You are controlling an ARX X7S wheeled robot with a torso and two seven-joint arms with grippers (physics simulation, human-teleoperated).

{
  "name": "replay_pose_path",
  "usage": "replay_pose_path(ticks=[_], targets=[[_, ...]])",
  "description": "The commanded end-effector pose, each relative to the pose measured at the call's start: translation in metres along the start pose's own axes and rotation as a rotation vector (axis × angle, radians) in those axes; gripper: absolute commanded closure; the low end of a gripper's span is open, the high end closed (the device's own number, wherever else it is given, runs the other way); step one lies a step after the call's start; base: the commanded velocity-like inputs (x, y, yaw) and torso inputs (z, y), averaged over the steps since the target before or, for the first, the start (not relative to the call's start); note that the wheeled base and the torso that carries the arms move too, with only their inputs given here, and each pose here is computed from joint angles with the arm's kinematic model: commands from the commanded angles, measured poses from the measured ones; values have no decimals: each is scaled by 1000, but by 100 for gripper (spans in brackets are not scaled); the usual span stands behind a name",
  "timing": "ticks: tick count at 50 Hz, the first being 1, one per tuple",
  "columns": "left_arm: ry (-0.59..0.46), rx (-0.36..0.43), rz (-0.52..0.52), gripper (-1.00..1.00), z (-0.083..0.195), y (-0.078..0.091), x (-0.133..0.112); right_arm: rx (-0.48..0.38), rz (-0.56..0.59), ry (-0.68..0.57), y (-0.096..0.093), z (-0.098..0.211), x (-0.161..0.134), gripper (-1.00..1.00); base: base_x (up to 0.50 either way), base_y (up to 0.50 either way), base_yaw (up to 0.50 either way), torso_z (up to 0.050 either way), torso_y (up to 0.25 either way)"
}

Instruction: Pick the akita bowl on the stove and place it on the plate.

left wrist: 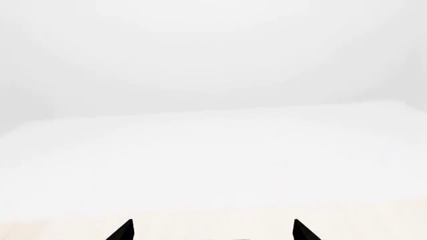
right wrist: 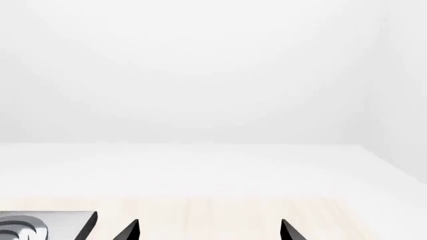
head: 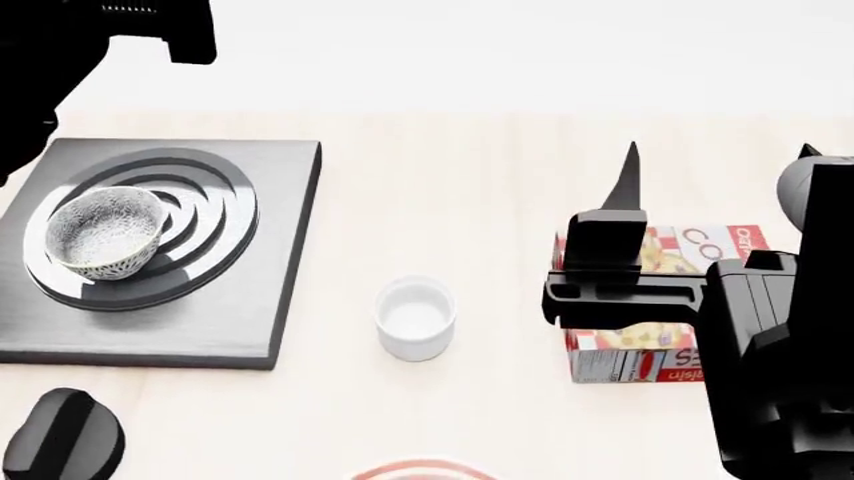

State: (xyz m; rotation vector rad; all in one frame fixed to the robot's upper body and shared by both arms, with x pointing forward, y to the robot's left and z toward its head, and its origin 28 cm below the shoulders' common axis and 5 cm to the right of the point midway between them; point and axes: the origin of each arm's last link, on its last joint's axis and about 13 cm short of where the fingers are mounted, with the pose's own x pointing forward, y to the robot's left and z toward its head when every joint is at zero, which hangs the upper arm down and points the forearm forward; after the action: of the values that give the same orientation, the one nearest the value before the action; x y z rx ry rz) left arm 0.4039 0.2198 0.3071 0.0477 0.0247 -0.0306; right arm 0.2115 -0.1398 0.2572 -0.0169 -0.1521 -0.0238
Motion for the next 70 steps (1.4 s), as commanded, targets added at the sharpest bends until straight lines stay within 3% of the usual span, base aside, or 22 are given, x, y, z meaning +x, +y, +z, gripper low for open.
replay_pose_path(ticks=[1,9,19,22,30,34,35,43,70], targets=[[-23,26,-10,-100,-3,1,0,0,0,0,0,0,0,-100,0,0,0,35,-186],[33,42,-26,-100,-9,-2,-1,0,0,0,0,0,0,-100,0,0,0,23,-148],[13,14,-17,-100,-7,-1,-2,0,0,0,0,0,0,-100,0,0,0,12,-81],[86,43,-24,-100,-12,-4,-2,0,0,0,0,0,0,-100,0,0,0,18,-115],[101,111,29,-100,-7,-8,-3,0,0,0,0,0,0,-100,0,0,0,0,0],[158,203,86,-100,-10,-10,-4,0,0,0,0,0,0,-100,0,0,0,0,0],[180,183,80,-100,-10,-10,-4,0,0,-1,0,0,0,-100,0,0,0,0,0],[253,278,135,-100,-27,-12,-3,0,0,0,0,0,0,-100,0,0,0,0,0],[316,401,174,-100,-65,-12,-6,-2,0,2,1,2,-1,-100,0,0,0,0,0]])
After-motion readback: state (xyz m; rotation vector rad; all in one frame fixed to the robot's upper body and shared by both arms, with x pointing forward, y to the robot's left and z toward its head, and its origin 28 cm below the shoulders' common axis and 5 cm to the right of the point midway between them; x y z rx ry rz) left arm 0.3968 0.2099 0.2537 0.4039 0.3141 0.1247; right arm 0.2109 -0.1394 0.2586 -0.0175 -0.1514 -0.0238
